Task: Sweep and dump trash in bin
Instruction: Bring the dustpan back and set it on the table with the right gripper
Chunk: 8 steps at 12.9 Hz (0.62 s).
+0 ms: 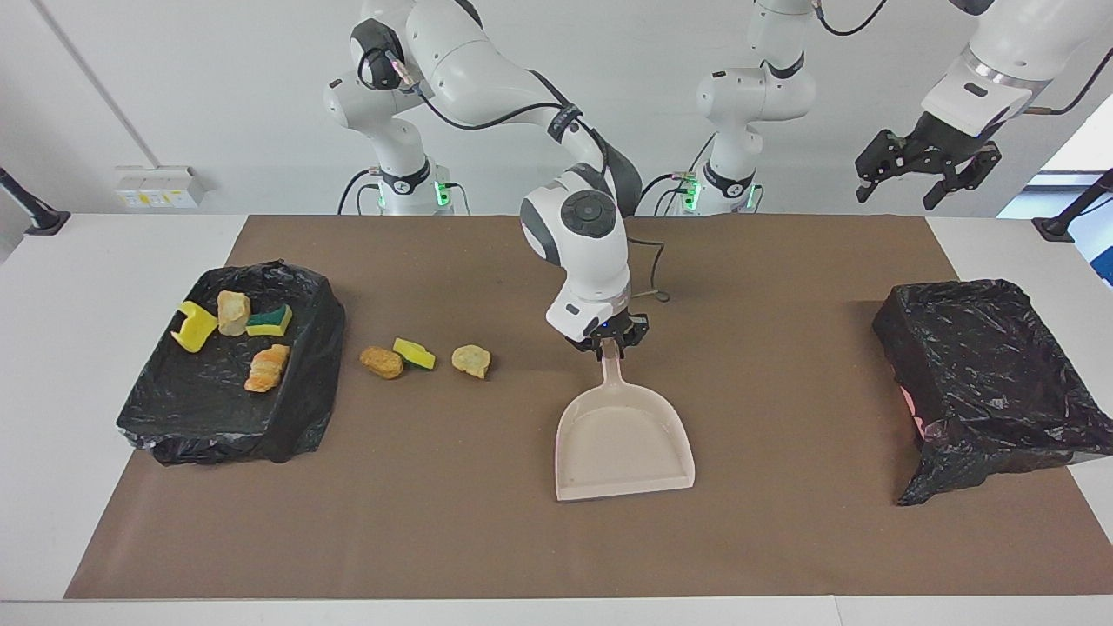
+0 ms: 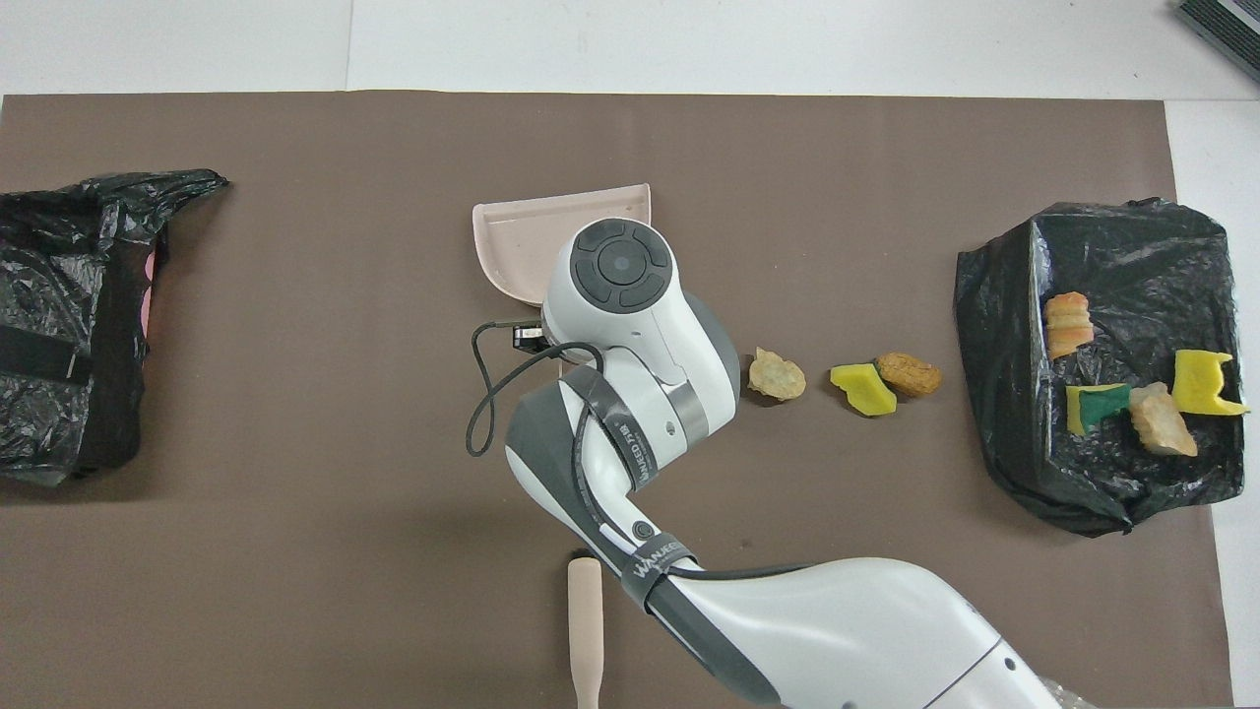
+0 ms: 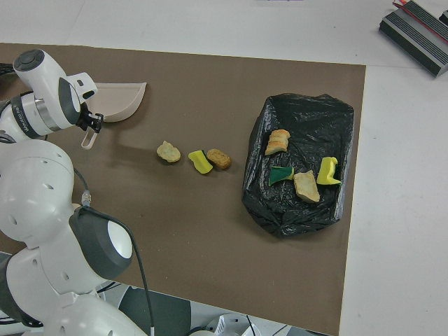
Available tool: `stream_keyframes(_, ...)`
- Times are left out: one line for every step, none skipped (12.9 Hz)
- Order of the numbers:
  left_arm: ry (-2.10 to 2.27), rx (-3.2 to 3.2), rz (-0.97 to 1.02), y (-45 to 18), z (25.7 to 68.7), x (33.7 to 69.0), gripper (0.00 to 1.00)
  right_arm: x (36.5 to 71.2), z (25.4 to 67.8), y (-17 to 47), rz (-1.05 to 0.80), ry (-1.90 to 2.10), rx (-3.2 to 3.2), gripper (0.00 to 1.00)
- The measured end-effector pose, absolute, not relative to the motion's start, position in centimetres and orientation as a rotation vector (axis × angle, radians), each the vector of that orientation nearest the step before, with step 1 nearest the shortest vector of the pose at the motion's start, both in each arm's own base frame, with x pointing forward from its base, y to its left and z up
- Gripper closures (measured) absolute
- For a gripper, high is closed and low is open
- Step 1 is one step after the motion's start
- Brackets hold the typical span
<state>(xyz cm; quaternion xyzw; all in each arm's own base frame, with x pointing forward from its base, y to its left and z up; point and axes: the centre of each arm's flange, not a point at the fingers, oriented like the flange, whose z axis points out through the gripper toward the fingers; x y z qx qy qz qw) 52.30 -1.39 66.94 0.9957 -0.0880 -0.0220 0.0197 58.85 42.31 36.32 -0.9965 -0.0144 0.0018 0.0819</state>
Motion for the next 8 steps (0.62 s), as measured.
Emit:
stream_keyframes(-0.273, 3.089, -0.068, -1.4, 66.9, 52.3, 0.0, 58.9, 36.4, 42.1, 0.006, -0.046, -2.975, 0.36)
stream_keyframes(-0.275, 3.089, -0.068, -1.4, 66.9, 52.3, 0.0, 59.0, 36.6, 42.0, 0.004, -0.043, -2.973, 0.23)
stream_keyframes(-0.278, 3.089, -0.068, -1.5, 66.9, 52.3, 0.0, 59.1, 36.7, 41.7, 0.001, -0.037, -2.972, 0.11)
stream_keyframes(-0.28, 3.089, -0.066, -1.6, 67.0, 52.3, 0.0, 59.5, 37.0, 41.2, -0.006, -0.026, -2.971, 0.01)
stream_keyframes(-0.281, 3.09, -0.06, -1.7, 67.0, 52.4, 0.0, 59.9, 37.7, 40.5, -0.015, -0.017, -2.968, 0.0)
stream_keyframes(-0.283, 3.09, -0.044, -1.7, 67.0, 52.5, 0.0, 60.0, 38.9, 39.7, -0.012, -0.017, -2.968, 0.0)
stream_keyframes(-0.287, 3.091, -0.029, -1.9, 67.0, 52.7, 0.0, 59.8, 40.4, 39.0, 0.005, -0.039, -2.973, 0.0)
stream_keyframes(-0.294, 3.091, -0.017, -2.2, 66.8, 53.0, 0.0, 59.2, 42.2, 38.3, 0.036, -0.07, -2.981, 0.0)
